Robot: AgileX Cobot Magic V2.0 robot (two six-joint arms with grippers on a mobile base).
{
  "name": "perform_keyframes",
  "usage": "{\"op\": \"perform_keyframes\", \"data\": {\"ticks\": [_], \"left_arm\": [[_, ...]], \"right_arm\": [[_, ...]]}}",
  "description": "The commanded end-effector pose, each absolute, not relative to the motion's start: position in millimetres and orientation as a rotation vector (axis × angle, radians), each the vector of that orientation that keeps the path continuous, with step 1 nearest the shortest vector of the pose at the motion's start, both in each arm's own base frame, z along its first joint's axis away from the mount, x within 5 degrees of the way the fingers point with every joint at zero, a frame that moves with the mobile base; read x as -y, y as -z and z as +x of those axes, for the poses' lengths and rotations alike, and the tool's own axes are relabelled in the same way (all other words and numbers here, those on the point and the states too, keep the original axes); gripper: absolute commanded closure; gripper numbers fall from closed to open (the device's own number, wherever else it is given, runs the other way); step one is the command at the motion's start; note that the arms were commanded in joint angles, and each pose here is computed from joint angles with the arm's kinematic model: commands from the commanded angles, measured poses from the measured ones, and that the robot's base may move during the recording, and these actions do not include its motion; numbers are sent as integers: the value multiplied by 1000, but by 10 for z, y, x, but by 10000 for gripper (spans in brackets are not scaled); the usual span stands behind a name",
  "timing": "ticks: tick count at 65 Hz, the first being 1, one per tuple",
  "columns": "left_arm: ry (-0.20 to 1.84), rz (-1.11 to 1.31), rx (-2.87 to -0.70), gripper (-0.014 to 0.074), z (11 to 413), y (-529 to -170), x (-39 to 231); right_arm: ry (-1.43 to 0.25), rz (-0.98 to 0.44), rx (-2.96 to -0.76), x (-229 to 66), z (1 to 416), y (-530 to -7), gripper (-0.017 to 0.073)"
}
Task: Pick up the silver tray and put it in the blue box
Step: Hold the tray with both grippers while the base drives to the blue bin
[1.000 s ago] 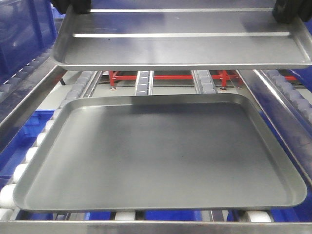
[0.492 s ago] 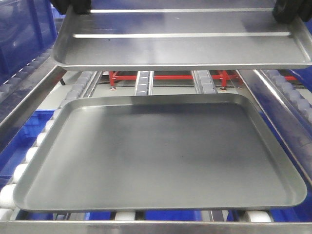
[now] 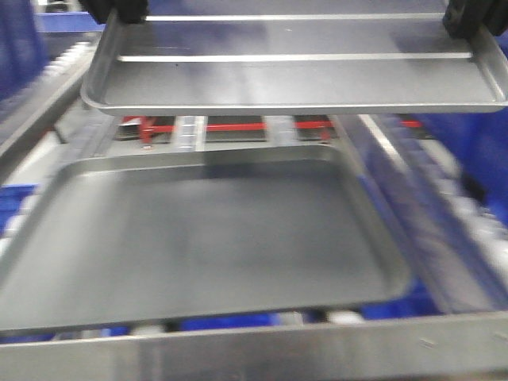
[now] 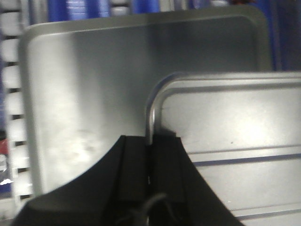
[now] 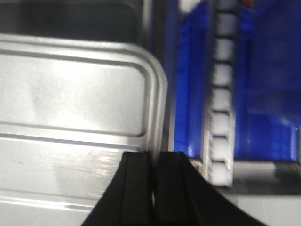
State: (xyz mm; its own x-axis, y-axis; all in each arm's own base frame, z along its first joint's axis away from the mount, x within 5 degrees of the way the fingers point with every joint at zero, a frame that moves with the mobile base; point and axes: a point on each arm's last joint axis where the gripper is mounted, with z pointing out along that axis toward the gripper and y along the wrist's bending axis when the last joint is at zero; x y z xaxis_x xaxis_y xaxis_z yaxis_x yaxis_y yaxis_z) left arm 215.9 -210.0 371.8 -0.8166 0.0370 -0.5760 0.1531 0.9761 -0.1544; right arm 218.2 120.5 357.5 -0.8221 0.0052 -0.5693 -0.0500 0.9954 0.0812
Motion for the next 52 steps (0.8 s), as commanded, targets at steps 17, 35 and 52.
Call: {"op": "perform_keyframes", "data": {"ticks": [17,35,52], "left_arm": [[258,136,-2435,690,2127,-3937,2010],[258,136,-2435,690,2127,-3937,2010],[258,136,-2435,690,2127,-3937,2010]], "right_arm": [[-75,-45,-2442,-1112,2176,-3762,500],[-75,-45,-2442,-1112,2176,-3762,500],[-75,-45,-2442,-1112,2176,-3762,500]]}}
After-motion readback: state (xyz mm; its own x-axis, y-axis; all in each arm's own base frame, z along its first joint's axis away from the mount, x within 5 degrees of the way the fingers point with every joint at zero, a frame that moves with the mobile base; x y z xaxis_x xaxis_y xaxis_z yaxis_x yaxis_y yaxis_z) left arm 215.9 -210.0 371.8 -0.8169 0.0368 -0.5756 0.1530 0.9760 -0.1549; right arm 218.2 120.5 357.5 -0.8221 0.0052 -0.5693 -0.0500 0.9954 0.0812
